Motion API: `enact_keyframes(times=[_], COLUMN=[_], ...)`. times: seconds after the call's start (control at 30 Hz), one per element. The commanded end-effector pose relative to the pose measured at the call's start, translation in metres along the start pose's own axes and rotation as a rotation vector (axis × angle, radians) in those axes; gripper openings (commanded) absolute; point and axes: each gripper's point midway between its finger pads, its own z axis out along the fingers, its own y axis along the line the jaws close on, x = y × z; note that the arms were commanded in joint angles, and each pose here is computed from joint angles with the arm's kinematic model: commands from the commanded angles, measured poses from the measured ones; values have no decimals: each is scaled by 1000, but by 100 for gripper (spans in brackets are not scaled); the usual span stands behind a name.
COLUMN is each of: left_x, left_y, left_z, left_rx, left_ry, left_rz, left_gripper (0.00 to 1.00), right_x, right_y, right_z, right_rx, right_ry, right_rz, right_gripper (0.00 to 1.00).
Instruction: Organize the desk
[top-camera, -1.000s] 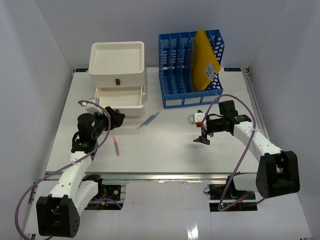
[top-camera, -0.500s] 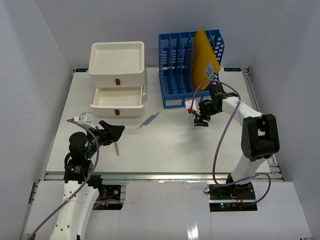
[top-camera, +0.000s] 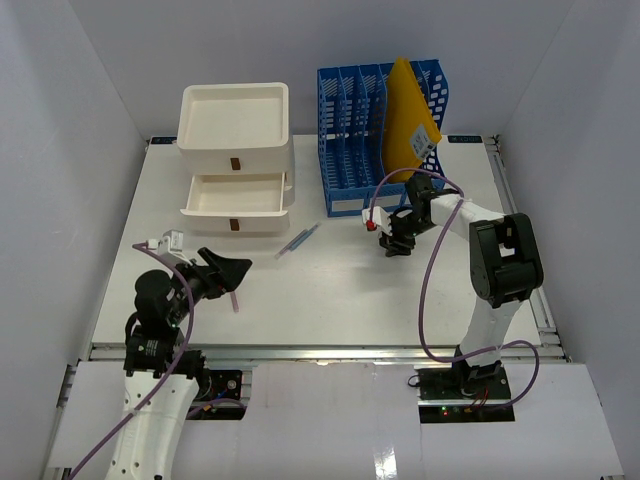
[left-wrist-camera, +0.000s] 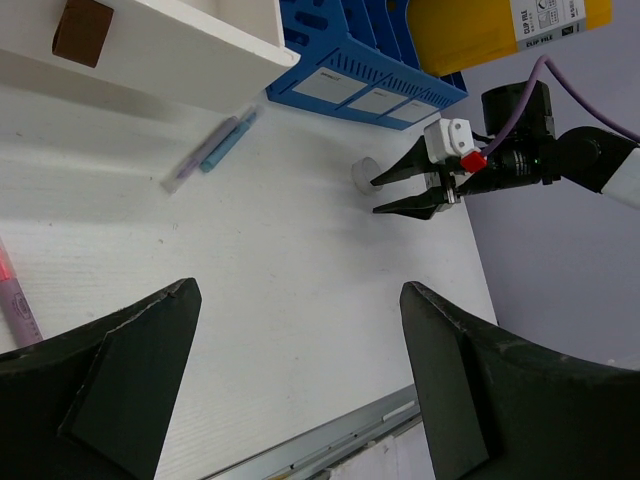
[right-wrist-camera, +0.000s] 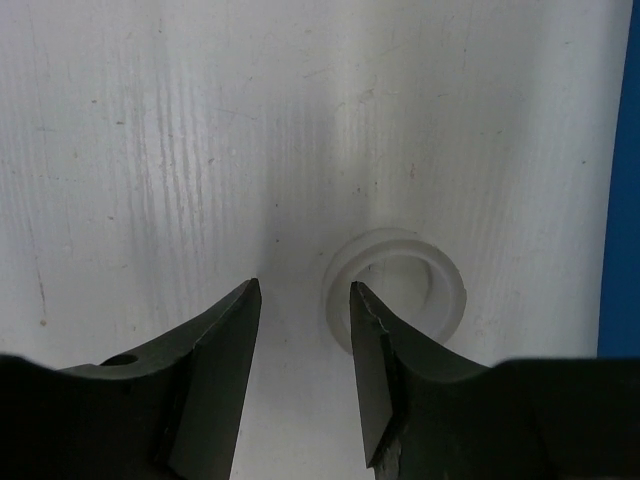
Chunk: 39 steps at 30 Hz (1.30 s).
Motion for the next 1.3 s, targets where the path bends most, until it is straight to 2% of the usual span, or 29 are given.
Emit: enact_keyframes(times=[0.0,0.23,0.3,0.47,0.6,0.73,0.87,0.93,1.07,1.13,1.2,1.27], left_x=[-6,-4,-4,2,14,24,30,34,43,46,49,51], left_y=[-13,-14,-14,-8,2,8,10,11,12,13,11,10], left_z=[-7,-7,-7,-6,-4,-3,-1,0,-1,-1,-2,-3], left_rx=[35,41,40,21,-11,-36,-46,-49,-40,-39,-27,-18], left_ry=[-6,-6,-2,12,51,80,107,127,163,173,184,193], left_rz=[6,4,3,-34,-97,-157,-186,-208,-233,-237,-242,-244], left_gripper=[92,93,93,93,93,93,93,93,92,92,90,90], right_x=[6,13,16,14,0,-55,-147,-208,-293,-327,-378,-397], right_y=[-8,-1,3,16,31,54,61,68,52,35,7,-20], right_z=[11,17,20,25,20,8,-7,-8,-10,1,-9,5], right_rx=[24,4,-6,-28,-37,-81,-90,-92,-19,27,126,183], right_ry=[26,48,56,76,79,18,-97,-152,-226,-257,-338,-358], right_rz=[15,20,23,33,29,-54,-186,-291,-356,-347,-358,-313], right_gripper=[47,43,38,9,8,8,8,8,8,8,8,8])
